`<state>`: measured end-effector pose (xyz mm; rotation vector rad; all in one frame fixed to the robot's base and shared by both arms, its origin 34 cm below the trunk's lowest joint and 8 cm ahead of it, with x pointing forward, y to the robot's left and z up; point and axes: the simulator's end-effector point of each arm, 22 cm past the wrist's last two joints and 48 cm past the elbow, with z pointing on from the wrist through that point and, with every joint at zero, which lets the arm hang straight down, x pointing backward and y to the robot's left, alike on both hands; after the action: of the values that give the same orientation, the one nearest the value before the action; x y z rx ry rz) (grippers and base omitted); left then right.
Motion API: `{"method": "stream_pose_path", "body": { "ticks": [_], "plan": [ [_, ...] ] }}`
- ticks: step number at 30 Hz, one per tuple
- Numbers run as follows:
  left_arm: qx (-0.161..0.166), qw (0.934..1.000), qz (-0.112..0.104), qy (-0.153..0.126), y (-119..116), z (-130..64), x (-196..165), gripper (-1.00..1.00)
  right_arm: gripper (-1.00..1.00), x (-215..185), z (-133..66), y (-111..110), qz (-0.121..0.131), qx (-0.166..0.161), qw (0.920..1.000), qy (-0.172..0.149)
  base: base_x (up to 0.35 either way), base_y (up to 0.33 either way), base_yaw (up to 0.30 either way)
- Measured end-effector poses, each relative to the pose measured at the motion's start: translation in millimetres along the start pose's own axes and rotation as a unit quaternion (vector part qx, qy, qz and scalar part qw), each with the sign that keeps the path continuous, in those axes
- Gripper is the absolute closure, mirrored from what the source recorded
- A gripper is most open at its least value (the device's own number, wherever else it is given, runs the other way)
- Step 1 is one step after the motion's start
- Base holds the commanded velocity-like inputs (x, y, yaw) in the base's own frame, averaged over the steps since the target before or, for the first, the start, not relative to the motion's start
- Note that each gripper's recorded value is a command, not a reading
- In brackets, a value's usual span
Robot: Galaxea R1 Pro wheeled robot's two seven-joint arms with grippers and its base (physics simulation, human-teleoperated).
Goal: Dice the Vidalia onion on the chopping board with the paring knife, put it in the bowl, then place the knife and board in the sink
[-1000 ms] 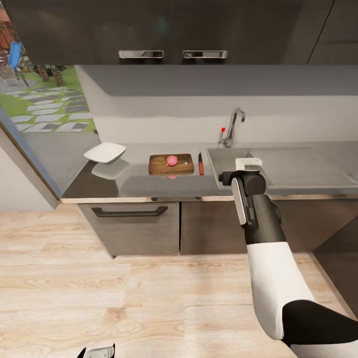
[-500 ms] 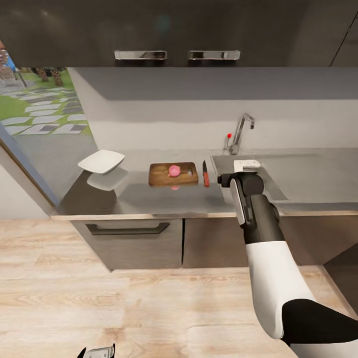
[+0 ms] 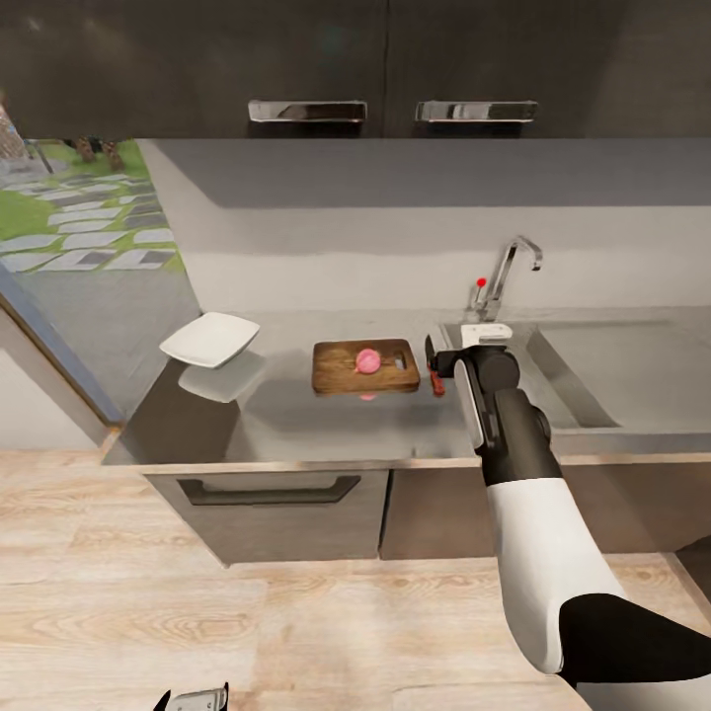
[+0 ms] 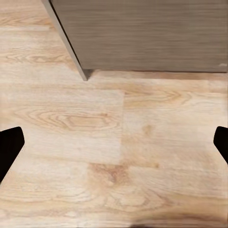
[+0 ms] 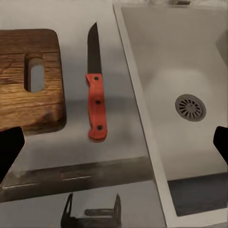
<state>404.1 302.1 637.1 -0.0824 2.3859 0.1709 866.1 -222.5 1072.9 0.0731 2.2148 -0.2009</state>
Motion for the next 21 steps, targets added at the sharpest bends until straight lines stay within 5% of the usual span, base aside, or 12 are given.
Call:
{"method": "stream_pose_path", "body": {
  "ticks": [21],
  "plan": [
    [0.001,1.0000,0.000,0.001,-0.2,0.0,0.2,-1.00,-1.00,27.6,23.9,7.3,-0.008,-0.003,0.9998,0.018,0.191,0.004,0.000]
  ]
}}
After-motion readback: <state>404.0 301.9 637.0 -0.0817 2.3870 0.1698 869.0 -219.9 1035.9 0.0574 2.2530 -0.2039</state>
